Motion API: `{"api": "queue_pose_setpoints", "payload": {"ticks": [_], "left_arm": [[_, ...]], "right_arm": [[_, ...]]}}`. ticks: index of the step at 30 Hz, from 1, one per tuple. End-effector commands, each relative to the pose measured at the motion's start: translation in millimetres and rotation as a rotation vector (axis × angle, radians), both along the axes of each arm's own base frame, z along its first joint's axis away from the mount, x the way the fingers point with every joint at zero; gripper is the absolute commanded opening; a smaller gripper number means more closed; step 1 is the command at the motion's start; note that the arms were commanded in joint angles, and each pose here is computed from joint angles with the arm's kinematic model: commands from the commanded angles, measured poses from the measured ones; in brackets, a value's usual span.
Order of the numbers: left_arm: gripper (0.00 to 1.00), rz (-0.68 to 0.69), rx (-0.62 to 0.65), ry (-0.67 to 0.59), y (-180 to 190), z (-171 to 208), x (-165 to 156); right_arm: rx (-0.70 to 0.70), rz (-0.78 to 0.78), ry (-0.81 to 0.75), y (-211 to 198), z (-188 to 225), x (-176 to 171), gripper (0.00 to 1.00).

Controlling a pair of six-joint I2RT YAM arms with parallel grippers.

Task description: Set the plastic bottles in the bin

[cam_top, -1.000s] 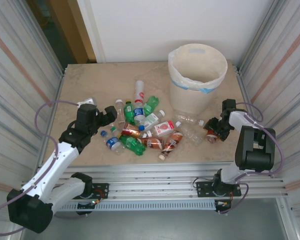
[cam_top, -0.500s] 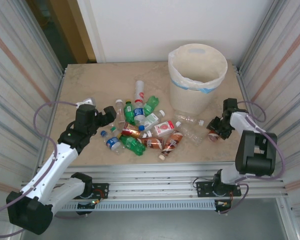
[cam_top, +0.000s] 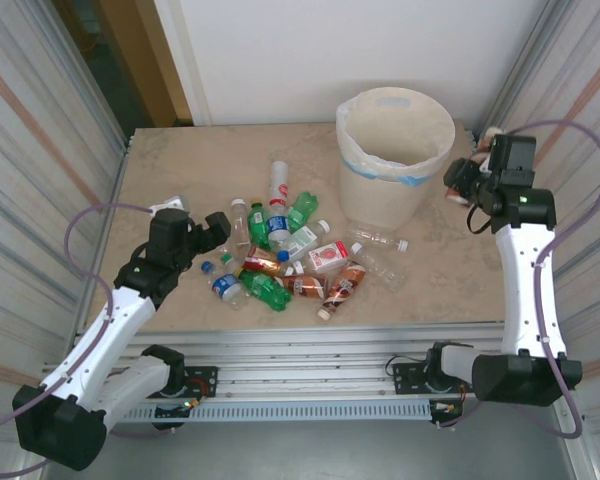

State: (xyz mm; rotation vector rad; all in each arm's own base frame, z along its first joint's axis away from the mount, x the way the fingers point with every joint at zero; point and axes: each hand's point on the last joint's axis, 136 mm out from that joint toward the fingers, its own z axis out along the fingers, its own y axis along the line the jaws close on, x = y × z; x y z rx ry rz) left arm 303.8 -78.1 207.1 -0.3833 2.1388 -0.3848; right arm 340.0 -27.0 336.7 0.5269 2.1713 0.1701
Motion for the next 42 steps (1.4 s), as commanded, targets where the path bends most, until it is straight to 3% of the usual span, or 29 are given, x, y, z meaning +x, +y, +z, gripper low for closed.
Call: {"api": "queue_pose_setpoints", "payload": {"ticks": [1, 8, 14, 20, 31, 42], "left_arm": [[0.99, -0.001, -0.030, -0.025, -1, 7, 0], [0.99, -0.016, -0.041, -0.015, -4, 5, -1], [0.99, -0.027, -0.043, -0.020, -5, 9, -4], [0.99, -0.028, -0.050, -0.019, -5, 9, -6], [0.99, -0.025, -0.053, -0.024, -5, 12, -5], [0.99, -0.019, -0.040, -0.024, -3, 12, -5]], "right_arm": [[-0.075, 0.110, -0.052, 17, 32, 13, 0.35], [-0.174, 0.297, -0.122, 70, 75, 70, 0.35], [-0.210, 0.407, -0.086, 100, 60, 118, 0.35], [-0.258, 0.466, 0.020, 109, 15, 154, 0.37], [-0.316, 0.530, 0.236, 107, -67, 170, 0.40], [-0.335, 0.555, 0.325, 104, -109, 178, 0.49]]}}
